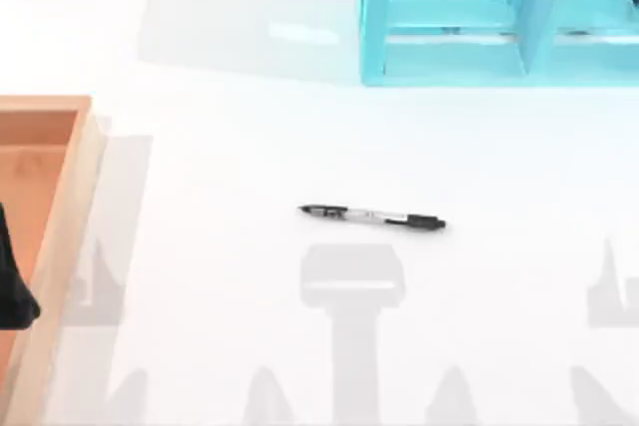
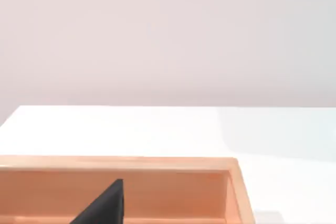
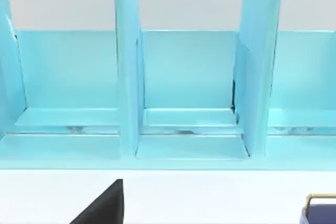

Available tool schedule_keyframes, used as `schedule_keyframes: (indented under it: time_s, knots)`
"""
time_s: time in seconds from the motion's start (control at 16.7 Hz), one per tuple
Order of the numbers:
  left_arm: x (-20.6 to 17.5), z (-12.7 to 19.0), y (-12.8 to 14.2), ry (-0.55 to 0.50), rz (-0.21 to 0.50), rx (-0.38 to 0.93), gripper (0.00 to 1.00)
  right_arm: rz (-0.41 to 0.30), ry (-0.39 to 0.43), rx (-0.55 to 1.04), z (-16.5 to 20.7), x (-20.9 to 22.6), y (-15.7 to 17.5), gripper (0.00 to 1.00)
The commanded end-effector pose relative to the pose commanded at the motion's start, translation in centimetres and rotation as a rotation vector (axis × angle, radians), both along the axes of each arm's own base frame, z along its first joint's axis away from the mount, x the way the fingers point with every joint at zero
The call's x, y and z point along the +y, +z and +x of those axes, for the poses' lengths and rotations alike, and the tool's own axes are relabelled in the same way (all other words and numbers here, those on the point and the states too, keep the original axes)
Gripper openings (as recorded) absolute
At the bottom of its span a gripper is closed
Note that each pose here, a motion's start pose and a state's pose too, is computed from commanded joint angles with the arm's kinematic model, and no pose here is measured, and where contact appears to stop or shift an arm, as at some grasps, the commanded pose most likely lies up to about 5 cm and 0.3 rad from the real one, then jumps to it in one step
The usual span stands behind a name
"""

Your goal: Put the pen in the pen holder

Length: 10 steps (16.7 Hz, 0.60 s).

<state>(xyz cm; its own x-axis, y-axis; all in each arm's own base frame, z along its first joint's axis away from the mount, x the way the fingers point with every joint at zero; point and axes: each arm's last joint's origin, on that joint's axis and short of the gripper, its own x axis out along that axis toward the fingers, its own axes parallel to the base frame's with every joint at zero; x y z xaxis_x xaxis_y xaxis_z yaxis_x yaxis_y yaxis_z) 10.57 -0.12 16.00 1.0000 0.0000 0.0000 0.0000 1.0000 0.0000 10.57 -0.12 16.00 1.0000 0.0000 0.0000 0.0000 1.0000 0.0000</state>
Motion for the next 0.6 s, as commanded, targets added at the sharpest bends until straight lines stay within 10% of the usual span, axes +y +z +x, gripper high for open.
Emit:
schedule_keyframes:
  time_s: [0.6]
  knots:
    - [0.0, 0.0, 0.0, 0.0, 0.0, 0.0, 1.0, -0.124, 0.127, 0.273, 1.5, 1.5, 2.6, 1.0]
